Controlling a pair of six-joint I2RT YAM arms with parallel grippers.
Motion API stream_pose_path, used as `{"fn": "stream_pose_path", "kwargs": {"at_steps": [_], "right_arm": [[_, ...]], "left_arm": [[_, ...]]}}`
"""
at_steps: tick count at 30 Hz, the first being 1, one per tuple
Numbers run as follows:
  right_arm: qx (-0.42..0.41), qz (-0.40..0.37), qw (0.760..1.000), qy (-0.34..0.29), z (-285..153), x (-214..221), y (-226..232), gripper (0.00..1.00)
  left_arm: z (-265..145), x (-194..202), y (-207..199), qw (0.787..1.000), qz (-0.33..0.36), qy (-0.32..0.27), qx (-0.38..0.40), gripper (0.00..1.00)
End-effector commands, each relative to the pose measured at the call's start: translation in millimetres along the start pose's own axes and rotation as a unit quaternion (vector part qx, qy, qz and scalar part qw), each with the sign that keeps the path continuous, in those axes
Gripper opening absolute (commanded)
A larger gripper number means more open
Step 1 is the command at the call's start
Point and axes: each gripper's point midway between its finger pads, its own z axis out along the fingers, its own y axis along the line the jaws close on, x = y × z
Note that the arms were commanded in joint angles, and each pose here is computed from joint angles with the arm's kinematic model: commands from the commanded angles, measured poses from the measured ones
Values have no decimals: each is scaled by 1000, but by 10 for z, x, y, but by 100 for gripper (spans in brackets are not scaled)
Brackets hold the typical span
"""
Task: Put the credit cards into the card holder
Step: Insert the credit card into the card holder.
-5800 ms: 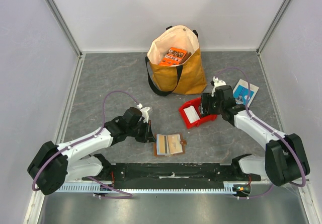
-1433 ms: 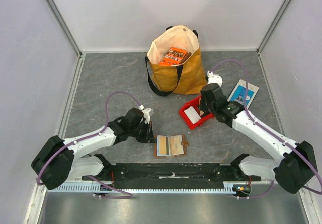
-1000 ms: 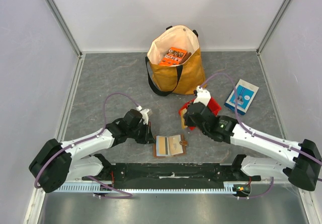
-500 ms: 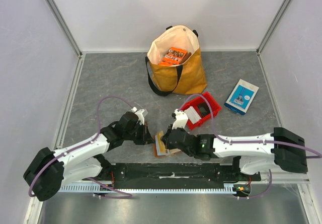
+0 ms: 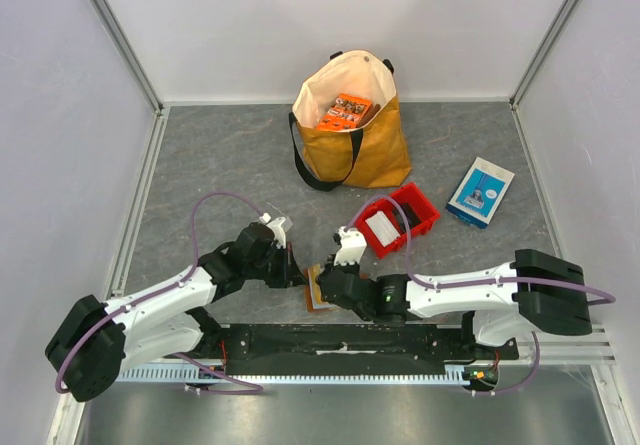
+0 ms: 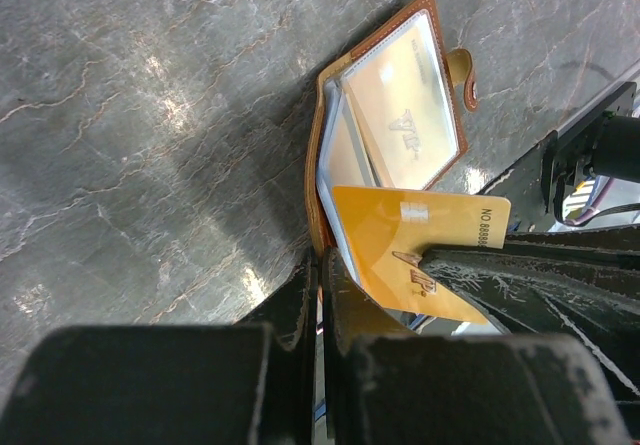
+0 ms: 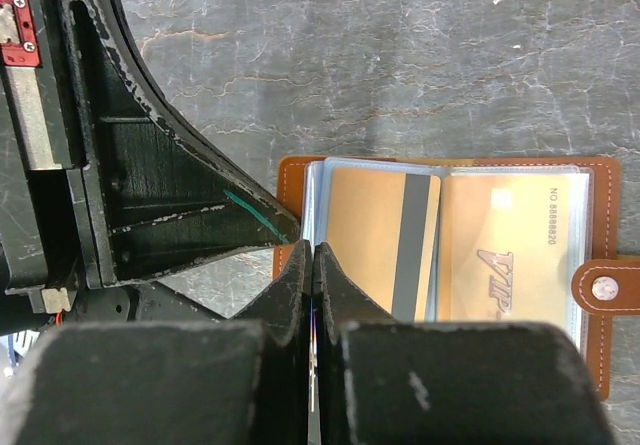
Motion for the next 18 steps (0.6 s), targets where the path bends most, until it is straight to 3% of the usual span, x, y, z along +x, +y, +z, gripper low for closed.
{"fn": "stream_pose_path", "kwargs": {"at_steps": [1, 18], "right_arm": [[-1, 23, 999, -43, 16, -195, 180, 0], [72, -52, 994, -62, -100, -230, -66, 0]], "left_arm": [[-21, -112, -110, 1000, -4, -25, 19, 2], [-3, -70, -23, 1000, 11, -15, 3, 2]]}}
